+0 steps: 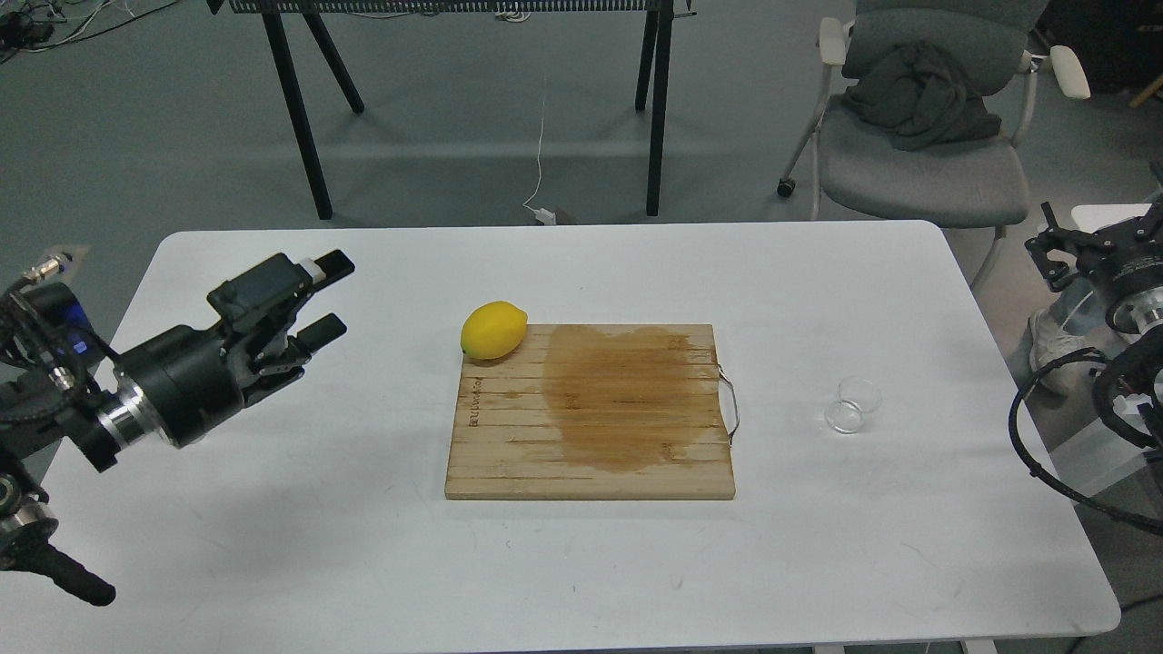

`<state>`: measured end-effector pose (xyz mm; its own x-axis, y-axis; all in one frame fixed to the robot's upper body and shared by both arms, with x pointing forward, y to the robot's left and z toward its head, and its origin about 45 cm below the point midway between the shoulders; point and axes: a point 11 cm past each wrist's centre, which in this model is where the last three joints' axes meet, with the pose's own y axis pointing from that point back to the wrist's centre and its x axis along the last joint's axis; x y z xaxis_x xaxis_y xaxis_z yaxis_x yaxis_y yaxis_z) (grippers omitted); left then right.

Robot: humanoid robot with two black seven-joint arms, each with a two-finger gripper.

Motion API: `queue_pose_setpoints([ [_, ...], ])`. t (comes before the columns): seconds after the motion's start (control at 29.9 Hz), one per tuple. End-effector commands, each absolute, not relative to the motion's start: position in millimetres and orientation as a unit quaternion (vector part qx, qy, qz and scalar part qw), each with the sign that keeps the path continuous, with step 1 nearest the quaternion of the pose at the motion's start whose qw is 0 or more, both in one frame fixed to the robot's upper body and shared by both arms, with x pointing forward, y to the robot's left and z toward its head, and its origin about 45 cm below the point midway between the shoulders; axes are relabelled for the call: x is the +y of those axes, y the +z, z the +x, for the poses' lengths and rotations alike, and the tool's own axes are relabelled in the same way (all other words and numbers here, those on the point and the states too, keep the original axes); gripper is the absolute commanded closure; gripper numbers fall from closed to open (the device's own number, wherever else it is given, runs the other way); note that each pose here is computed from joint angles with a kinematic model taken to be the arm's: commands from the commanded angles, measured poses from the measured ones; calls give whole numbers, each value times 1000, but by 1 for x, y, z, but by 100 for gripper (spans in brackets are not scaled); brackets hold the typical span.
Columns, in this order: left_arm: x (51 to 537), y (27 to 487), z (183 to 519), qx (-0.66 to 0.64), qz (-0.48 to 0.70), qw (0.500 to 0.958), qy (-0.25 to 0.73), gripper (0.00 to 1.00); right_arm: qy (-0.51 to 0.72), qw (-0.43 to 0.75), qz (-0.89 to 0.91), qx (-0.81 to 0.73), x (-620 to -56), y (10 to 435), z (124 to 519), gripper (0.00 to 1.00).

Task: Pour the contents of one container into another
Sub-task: 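Lower the left gripper toward the metal jigger near the table edge, then grasp the metal jigger with the left gripper and lift it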

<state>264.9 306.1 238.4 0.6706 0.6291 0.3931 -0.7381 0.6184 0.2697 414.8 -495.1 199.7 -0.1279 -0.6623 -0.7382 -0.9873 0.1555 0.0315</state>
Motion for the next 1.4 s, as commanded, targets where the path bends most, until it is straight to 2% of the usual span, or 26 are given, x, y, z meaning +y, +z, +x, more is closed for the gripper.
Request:
queue_pose_setpoints([
  [0.0, 309, 207, 240, -193, 279, 873, 351, 1, 273, 292, -594, 699, -493, 200, 416, 0],
  [0.23, 332, 156, 195, -342, 382, 804, 301, 1, 274, 289, -592, 701, -494, 198, 415, 0],
  [0.37, 390, 130, 193, -418, 459, 720, 310, 1, 274, 289, -592, 701, -494, 197, 414, 0],
  [0.64, 475, 87, 181, -379, 576, 655, 310, 1, 271, 289, -592, 702, -498, 200, 414, 0],
  [0.74, 490, 80, 188, -373, 595, 634, 325, 2, 271, 289, -592, 702, -497, 200, 414, 0],
  [1.1, 494, 73, 241, -358, 591, 598, 406, 12, 267, 288, -591, 705, -502, 203, 412, 0],
  [1.37, 499, 70, 256, -349, 597, 581, 429, 18, 267, 287, -591, 705, -502, 202, 412, 0],
])
